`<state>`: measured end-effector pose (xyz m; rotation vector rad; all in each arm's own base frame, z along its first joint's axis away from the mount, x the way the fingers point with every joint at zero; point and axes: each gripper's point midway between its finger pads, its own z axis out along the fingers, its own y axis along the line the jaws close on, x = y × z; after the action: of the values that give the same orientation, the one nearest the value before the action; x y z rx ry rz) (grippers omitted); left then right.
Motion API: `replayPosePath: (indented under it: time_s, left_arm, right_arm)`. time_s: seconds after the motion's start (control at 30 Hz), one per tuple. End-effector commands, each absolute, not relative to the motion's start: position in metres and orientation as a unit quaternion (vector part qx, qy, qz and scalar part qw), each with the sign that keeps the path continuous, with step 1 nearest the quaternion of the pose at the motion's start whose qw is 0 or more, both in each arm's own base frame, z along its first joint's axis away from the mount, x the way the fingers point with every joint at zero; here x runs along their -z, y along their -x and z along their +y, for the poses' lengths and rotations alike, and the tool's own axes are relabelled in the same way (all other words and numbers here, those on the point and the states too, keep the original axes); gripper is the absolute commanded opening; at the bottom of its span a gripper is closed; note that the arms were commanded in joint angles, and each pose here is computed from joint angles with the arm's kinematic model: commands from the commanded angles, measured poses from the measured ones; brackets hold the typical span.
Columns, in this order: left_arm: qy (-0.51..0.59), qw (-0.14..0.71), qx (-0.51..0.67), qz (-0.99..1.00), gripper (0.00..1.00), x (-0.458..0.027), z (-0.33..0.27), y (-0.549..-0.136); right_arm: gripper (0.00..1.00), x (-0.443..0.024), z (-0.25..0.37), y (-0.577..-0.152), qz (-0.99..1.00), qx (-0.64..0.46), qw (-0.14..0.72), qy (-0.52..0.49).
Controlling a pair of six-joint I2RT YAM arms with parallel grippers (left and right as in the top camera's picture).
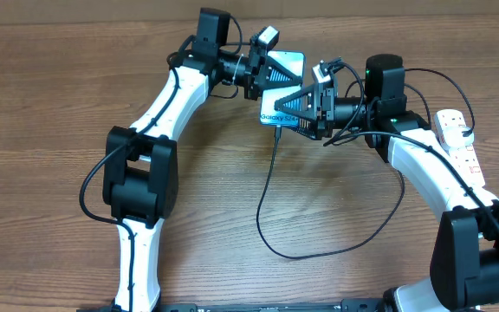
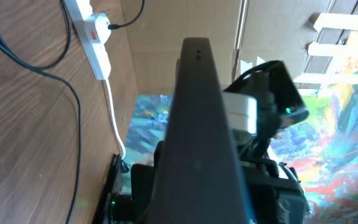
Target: Plug charger to phone and switch on socket
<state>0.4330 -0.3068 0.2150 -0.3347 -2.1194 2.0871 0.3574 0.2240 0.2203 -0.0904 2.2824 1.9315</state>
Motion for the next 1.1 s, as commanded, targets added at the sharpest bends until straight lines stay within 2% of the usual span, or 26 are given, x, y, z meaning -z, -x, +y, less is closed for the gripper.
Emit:
replayPosePath:
  time_s: [0.0,0.23,0.37,0.43,0.6,0.7,0.77,0.8,1.07]
  left_arm:
    - [0.144,0.058,-0.707,-0.689,0.04,-0.233,-0.301,-0.427]
    - [0.143,0.059,-0.707,-0.69,0.04,-0.233,-0.301,-0.427]
    - [0.139,0.064,-0.707,-0.691,0.04,-0.233,-0.301,-0.427]
    - [0.137,0.065,-0.707,-0.691,0.04,-0.233,-0.301,-0.427]
    - [0.137,0.065,-0.707,-0.691,0.04,-0.233,-0.301,-0.427]
    - [0.137,0.065,-0.707,-0.691,0.04,-0.233,-0.301,-0.427]
    - [0.137,0.065,-0.707,-0.691,0.04,-0.233,-0.301,-0.427]
    - [0.137,0.065,-0.707,-0.691,0.04,-0.233,-0.301,-0.427]
    - [0.125,0.078,-0.706,-0.693,0.04,-0.231,-0.301,-0.425]
  right_arm:
    - [0.83,-0.23,0.225,-0.351,0.755,-0.646,0.088,0.068]
    - [0.78,-0.209,0.232,-0.325,0.768,-0.633,0.052,0.082]
    - [0.72,-0.207,0.239,-0.321,0.77,-0.629,0.051,0.094]
    - [0.63,-0.207,0.241,-0.322,0.771,-0.627,0.056,0.097]
    - [0.28,-0.206,0.241,-0.324,0.773,-0.624,0.061,0.098]
    - [0.23,-0.206,0.241,-0.324,0.773,-0.624,0.061,0.098]
    - [0.13,-0.206,0.241,-0.324,0.773,-0.623,0.062,0.098]
    - [0.04,-0.205,0.241,-0.325,0.775,-0.621,0.064,0.096]
    - [0.04,-0.206,0.238,-0.332,0.778,-0.618,0.073,0.086]
